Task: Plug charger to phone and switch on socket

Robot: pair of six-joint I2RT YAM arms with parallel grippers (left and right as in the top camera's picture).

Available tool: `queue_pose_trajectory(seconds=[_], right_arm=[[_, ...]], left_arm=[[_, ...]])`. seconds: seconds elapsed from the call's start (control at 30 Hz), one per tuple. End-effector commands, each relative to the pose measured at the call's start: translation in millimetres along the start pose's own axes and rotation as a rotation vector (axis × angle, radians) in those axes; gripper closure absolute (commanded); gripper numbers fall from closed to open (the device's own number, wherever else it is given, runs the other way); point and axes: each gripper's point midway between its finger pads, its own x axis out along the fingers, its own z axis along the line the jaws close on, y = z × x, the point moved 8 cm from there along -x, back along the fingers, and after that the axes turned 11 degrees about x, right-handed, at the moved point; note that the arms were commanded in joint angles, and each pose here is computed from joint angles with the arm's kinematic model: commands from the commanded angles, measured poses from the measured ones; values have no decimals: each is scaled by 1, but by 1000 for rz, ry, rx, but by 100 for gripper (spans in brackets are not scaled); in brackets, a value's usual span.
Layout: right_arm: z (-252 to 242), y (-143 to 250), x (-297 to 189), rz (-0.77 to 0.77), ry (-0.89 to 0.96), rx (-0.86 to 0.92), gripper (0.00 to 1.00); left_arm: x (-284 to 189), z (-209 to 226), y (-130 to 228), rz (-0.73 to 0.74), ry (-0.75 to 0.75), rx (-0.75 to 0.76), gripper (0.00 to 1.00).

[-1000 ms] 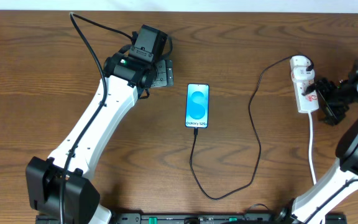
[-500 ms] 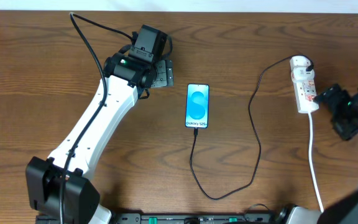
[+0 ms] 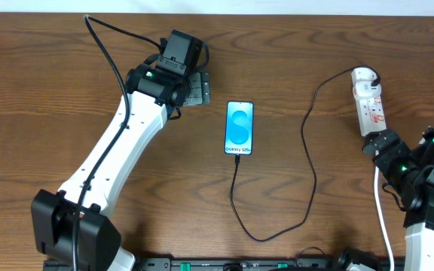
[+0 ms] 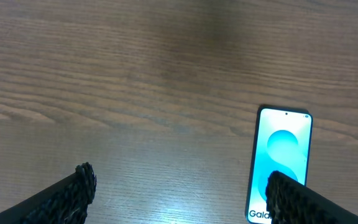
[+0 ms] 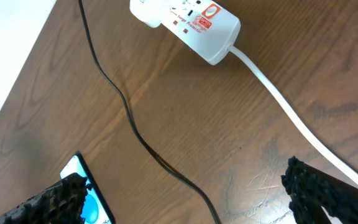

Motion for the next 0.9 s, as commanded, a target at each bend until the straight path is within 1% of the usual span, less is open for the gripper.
queue_pose_trajectory(seconds=[0.0, 0.67, 0.8, 0.87], right_arm=[[-2, 4, 0, 6, 1, 19, 1], [-3, 4, 2, 15, 17, 18, 1], [-7, 3, 3, -3, 53, 17, 1], [-10, 5, 6, 4, 59, -22, 1]], left_arm=[[0, 2, -2, -4, -21, -6, 11], [0, 2, -2, -4, -21, -6, 11], [0, 2, -2, -4, -21, -6, 11], [0, 2, -2, -4, -21, -6, 11]])
